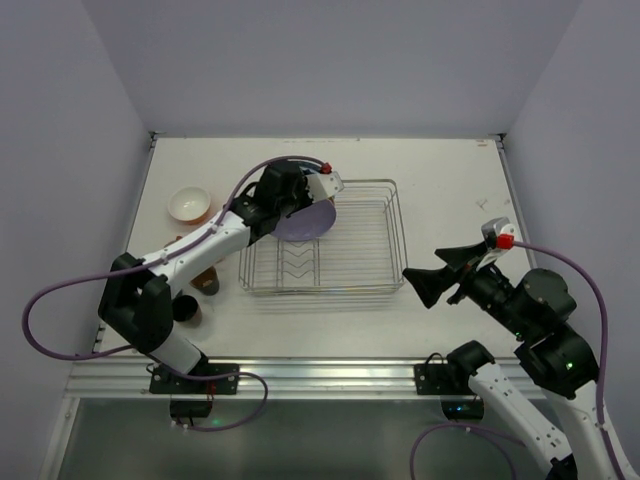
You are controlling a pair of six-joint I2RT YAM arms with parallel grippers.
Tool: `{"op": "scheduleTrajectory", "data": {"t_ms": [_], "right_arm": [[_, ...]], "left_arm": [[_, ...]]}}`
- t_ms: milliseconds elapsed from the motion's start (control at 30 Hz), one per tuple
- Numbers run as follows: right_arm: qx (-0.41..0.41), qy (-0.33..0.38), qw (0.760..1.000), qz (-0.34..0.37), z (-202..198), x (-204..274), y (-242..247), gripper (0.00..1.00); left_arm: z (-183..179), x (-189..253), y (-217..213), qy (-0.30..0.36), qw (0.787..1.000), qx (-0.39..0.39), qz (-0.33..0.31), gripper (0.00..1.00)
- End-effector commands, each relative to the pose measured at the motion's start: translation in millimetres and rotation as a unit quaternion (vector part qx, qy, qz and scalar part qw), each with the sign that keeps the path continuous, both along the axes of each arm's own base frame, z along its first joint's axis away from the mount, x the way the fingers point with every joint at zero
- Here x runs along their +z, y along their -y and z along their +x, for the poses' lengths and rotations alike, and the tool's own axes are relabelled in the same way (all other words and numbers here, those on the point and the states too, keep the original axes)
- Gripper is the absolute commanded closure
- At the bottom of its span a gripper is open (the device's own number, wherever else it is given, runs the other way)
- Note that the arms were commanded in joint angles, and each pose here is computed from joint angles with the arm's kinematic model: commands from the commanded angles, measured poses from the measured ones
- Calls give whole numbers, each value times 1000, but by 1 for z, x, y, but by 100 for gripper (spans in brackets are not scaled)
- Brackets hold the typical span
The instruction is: Unload the mixed dishes from the dish rack
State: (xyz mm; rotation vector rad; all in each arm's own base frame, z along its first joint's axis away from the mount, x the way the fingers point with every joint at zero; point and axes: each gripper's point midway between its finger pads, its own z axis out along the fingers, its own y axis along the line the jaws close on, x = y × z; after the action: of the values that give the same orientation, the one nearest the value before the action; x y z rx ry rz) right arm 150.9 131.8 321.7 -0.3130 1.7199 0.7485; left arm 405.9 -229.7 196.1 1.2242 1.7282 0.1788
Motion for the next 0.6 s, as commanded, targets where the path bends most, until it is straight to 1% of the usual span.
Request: {"op": "scheduleTrajectory", "data": {"t_ms": [0, 167, 267, 300, 567], "right_arm": [[4, 19, 1000, 2, 0, 6, 0, 1], [4, 18, 1000, 1, 0, 4, -1, 1], [4, 17, 1000, 0, 1, 3, -1, 1], [5, 17, 1000, 0, 1, 3, -1, 1], [6, 17, 1000, 3, 1, 5, -2, 1]], "left_arm": [[5, 29, 6, 50, 998, 1, -24, 76], [4, 34, 4, 60, 998, 5, -16, 84], [4, 38, 2, 67, 998, 7, -13, 93], [4, 41, 1, 71, 997, 11, -10, 100], [7, 51, 0, 98, 995, 4, 16, 100]]}}
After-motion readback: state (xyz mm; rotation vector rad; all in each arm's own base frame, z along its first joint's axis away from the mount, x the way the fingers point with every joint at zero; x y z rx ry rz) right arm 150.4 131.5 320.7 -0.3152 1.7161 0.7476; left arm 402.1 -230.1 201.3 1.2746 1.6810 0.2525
